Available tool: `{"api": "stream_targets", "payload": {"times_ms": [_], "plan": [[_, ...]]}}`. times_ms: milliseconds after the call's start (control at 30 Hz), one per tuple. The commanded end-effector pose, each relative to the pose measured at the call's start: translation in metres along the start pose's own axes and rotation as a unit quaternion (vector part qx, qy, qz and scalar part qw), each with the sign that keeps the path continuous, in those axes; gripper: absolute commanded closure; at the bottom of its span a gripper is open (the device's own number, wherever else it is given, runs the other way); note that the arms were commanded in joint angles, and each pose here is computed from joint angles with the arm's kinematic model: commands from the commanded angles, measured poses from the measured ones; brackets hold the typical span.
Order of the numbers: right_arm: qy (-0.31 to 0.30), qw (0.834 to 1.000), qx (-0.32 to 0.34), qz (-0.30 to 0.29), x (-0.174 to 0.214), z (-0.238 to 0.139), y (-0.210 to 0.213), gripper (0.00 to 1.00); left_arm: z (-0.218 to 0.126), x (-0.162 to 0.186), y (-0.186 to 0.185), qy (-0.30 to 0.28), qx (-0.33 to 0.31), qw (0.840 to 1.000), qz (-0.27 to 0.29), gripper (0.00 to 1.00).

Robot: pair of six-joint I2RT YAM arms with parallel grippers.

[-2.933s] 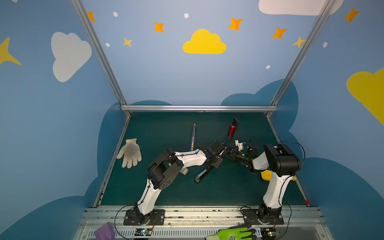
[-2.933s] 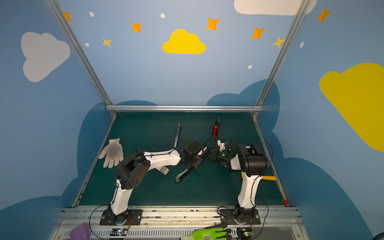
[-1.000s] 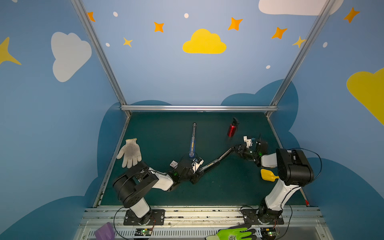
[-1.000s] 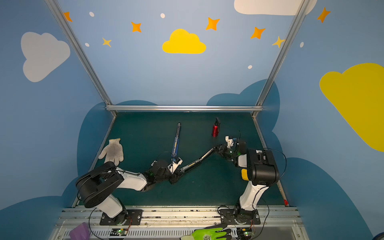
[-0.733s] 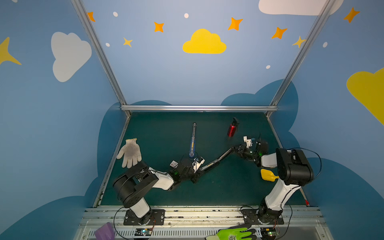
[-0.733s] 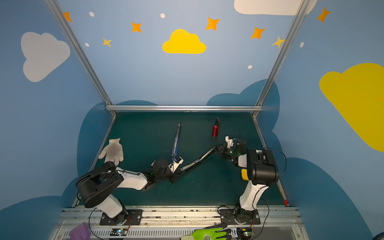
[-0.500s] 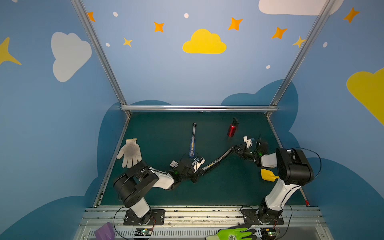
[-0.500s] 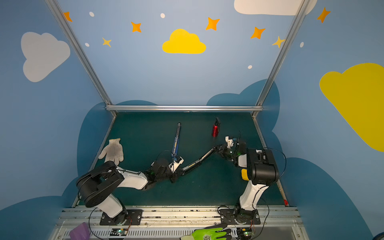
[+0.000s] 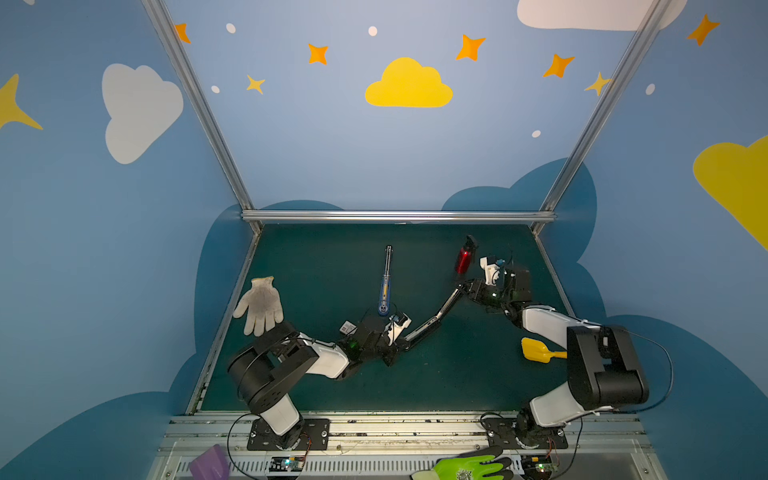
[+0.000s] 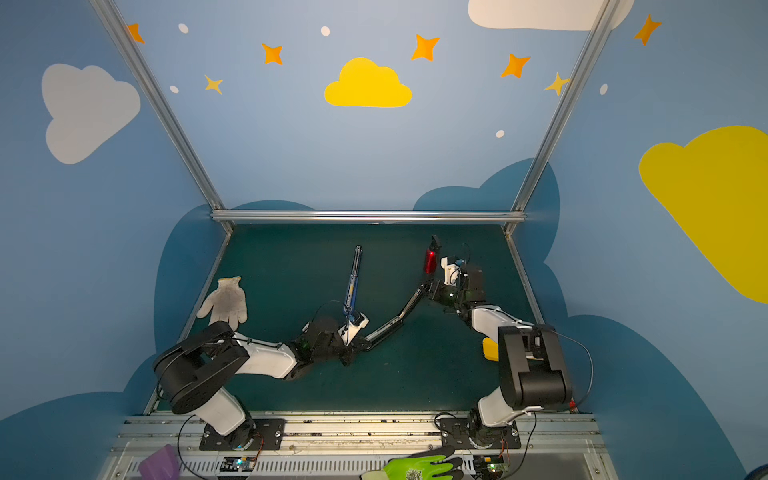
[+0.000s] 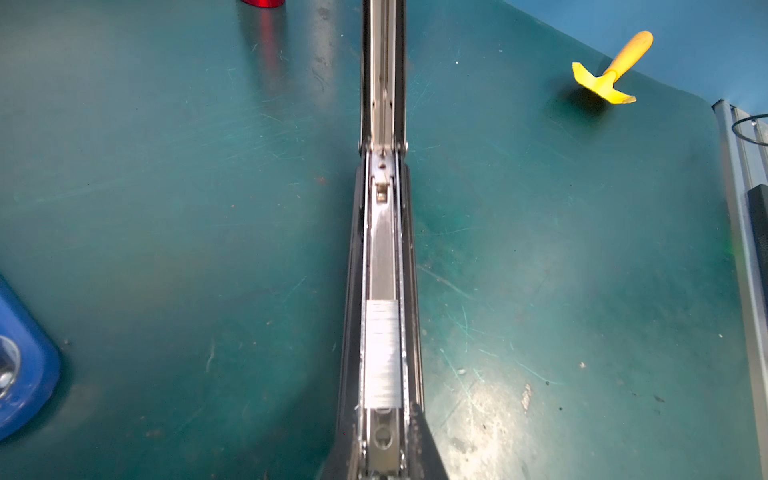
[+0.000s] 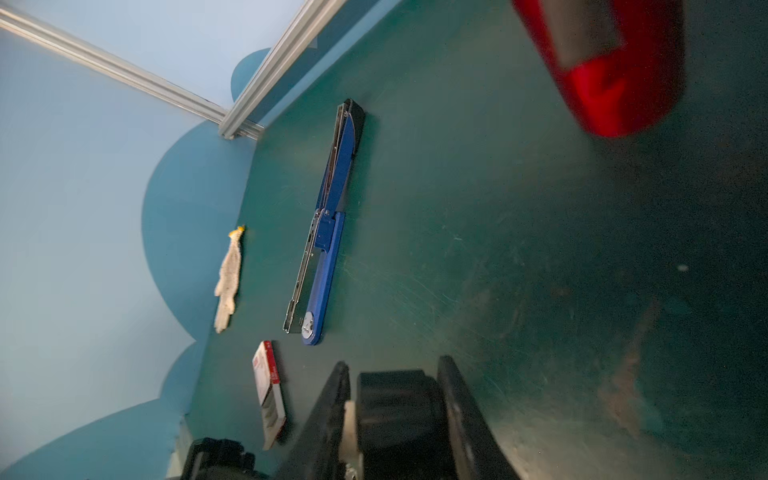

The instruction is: Load the staples into the stapler

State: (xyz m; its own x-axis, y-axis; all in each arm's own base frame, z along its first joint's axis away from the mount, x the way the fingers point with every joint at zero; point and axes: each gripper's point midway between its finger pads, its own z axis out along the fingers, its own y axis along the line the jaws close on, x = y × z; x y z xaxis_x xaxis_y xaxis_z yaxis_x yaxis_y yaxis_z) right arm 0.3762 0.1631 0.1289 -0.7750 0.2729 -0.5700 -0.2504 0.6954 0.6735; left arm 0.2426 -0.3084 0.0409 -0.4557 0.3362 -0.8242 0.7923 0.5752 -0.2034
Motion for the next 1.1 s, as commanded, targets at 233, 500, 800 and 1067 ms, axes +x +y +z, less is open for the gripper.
{"api": "stream_targets", "payload": {"times_ms": [233, 500, 800, 1067], "plan": [[0.069, 0.986, 0.091, -0.119, 0.044, 0.001, 0.05, 0.88, -0.001, -0.043, -0.006, -0.064, 0.008, 0.998, 0.01, 0.96], [0.082, 0.975, 0.109, -0.175, 0.066, 0.007, 0.071, 0.87, -0.007, -0.056, -0.01, -0.084, 0.013, 0.996, 0.007, 0.96], [0.072, 0.976, 0.099, -0.182, 0.072, 0.006, 0.081, 0.87, -0.017, -0.077, -0.014, -0.104, 0.013, 0.994, 0.013, 0.96], [0.07, 0.975, 0.088, -0.191, 0.072, 0.006, 0.091, 0.87, -0.018, -0.082, -0.018, -0.102, 0.014, 0.994, 0.022, 0.96]]}}
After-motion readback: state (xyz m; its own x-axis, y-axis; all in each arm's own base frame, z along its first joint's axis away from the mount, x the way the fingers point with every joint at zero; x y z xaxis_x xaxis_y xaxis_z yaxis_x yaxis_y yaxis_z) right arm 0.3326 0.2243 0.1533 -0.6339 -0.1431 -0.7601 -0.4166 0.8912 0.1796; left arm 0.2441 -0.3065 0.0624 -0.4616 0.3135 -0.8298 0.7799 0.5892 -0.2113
